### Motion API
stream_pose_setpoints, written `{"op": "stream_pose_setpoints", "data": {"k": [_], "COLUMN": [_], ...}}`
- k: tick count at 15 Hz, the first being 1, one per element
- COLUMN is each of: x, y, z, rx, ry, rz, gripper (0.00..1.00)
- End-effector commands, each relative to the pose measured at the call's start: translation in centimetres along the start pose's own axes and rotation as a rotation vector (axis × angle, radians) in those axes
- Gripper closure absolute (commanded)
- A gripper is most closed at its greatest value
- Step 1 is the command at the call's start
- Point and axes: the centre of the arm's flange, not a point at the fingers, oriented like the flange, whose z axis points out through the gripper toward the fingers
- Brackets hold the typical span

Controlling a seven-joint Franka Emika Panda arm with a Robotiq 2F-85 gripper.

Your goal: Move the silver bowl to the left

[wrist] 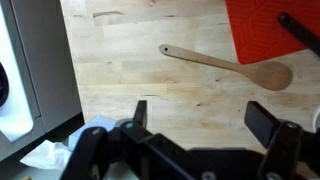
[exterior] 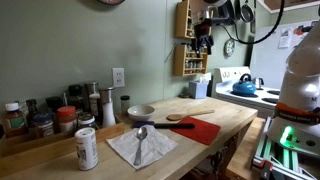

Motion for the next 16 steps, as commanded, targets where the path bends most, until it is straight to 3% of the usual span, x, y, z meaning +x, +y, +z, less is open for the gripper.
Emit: {"op": "stream_pose_setpoints", "data": {"k": [1,8,14,16], "x": [0.0,0.0,-1.6,-1.9], "y": [0.0,0.0,-4.0,-4.8], "z": [0.0,0.0,5.0,7.9], "rx": [0.000,0.000,-0.116,-0.173], "ry": [0.000,0.000,0.202,0.224], "rz": [0.000,0.000,-0.169,-0.183], "gripper": [0.00,0.00,0.00,0.00]}}
